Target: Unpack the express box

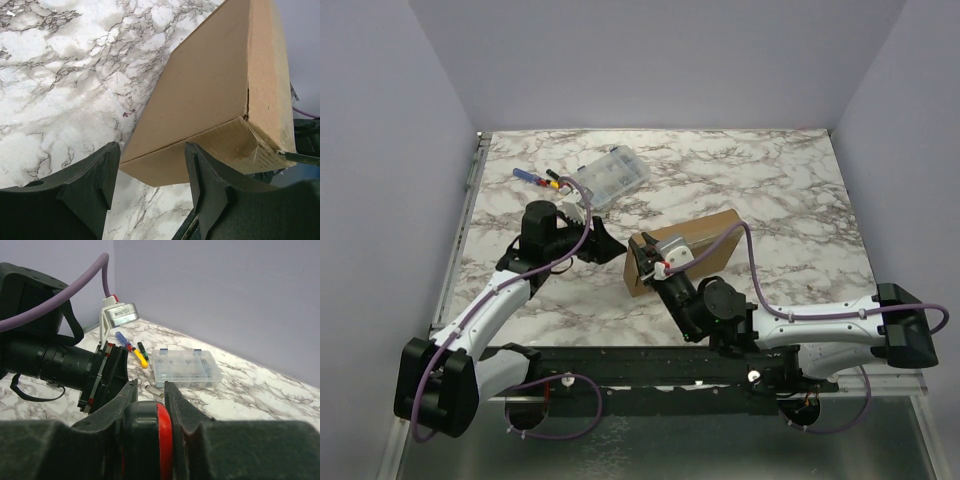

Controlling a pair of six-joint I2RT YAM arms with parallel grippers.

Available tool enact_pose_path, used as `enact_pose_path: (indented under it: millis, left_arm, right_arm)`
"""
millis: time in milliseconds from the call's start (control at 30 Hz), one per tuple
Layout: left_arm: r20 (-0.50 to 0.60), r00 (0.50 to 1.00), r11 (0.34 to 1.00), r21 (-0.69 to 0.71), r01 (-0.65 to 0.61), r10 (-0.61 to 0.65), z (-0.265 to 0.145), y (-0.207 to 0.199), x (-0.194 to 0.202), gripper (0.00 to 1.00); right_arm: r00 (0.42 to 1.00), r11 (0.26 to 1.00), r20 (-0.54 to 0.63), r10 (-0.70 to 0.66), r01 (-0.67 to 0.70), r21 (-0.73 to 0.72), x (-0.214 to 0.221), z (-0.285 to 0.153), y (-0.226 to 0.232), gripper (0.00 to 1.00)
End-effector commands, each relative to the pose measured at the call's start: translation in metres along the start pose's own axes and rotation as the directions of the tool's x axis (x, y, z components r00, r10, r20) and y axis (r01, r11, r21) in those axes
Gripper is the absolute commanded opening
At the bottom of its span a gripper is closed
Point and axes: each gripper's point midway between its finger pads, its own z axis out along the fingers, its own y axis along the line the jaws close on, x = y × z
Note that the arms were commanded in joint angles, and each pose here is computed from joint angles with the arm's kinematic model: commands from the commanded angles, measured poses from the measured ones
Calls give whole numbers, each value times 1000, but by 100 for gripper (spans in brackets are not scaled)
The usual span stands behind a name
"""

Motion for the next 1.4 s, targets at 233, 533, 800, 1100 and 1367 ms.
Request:
enact_pose_path:
  millis: [233, 533, 800, 1100, 1367]
  left_arm:
    - [27, 997, 997, -20, 74, -73, -3, -2, 0, 69]
    - [114, 947, 953, 14, 301, -301, -5, -9, 6, 79]
    - [158, 950, 959, -52, 279, -268, -8, -8, -8, 80]
    - [141, 975, 968, -159, 195, -173, -28, -14, -44, 84]
    - [134, 974, 982, -31, 188, -183, -9, -25, -52, 84]
  right_arm:
    - [1000, 1000, 4, 13, -13, 15, 3, 9, 1, 1]
    - [1000, 1000, 6, 15, -15, 21, -3, 13, 4, 1]
    - [1000, 1000, 5, 3, -3, 27, -1, 15, 4, 1]
    - [999, 999, 5, 31, -31, 33, -4, 9, -4, 1]
    - [999, 993, -37, -8, 13, 119, -16, 2, -33, 1]
